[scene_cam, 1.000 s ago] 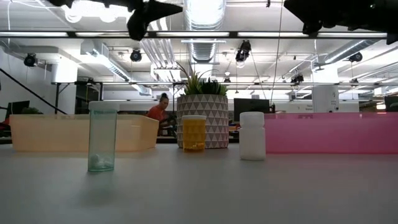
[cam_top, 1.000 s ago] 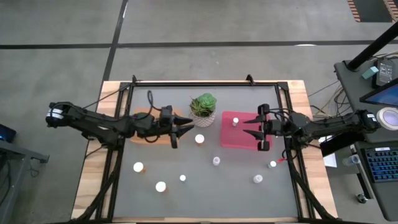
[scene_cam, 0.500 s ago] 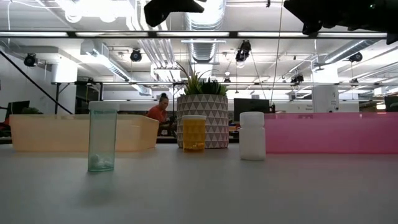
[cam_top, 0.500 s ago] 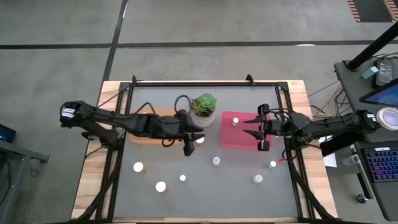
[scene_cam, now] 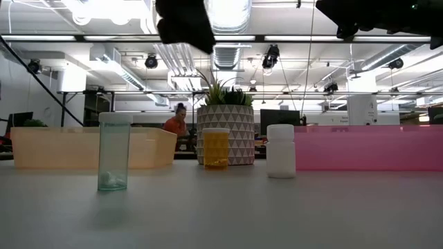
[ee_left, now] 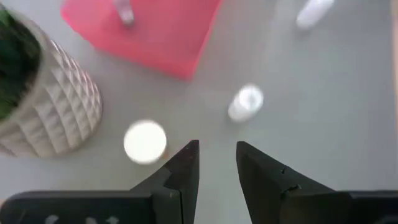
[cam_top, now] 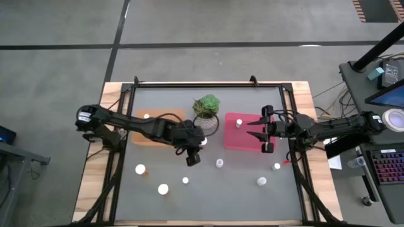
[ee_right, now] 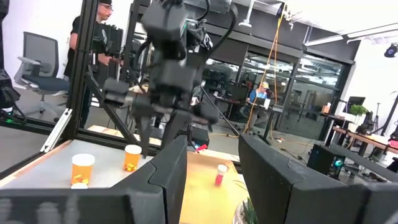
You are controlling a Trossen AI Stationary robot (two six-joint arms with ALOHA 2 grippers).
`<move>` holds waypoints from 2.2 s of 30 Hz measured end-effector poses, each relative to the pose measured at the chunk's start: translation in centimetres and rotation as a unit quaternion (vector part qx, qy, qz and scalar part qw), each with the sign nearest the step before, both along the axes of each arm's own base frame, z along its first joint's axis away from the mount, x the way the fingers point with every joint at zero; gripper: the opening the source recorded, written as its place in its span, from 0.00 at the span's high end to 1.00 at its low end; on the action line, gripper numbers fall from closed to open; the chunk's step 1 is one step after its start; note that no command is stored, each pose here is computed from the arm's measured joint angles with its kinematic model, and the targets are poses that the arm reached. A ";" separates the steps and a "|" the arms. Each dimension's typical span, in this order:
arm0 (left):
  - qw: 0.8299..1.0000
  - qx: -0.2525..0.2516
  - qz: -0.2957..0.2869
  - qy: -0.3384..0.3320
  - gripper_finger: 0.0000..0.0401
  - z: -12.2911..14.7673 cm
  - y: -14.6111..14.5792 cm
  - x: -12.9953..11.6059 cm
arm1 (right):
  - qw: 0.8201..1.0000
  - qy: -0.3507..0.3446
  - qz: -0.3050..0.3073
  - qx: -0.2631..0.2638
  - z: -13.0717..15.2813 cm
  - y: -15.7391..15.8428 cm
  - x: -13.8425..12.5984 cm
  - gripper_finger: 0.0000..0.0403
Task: Pick and place medicine bottles into bin by pill shape (circle, oval)
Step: Put the top large orange pill bottle in the orange bin
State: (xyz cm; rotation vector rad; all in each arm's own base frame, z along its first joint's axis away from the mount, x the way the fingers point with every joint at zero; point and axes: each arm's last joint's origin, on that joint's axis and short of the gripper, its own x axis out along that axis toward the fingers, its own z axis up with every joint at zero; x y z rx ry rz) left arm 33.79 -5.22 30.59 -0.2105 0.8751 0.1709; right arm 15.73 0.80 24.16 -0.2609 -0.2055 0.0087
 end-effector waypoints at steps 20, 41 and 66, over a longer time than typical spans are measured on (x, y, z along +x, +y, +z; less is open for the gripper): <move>0.992 0.034 0.009 0.125 0.56 -4.8 4.1 3.4 | 1.000 0.014 -0.004 -0.011 -0.2 0.0 0.1 0.65; 0.991 0.053 0.002 0.120 0.23 -7.5 4.9 5.3 | 0.999 0.025 -0.009 -0.023 -0.4 0.0 0.1 0.65; 0.992 0.051 0.010 0.116 0.23 -9.7 5.1 4.9 | 0.999 0.025 -0.009 -0.023 -0.4 0.0 0.1 0.65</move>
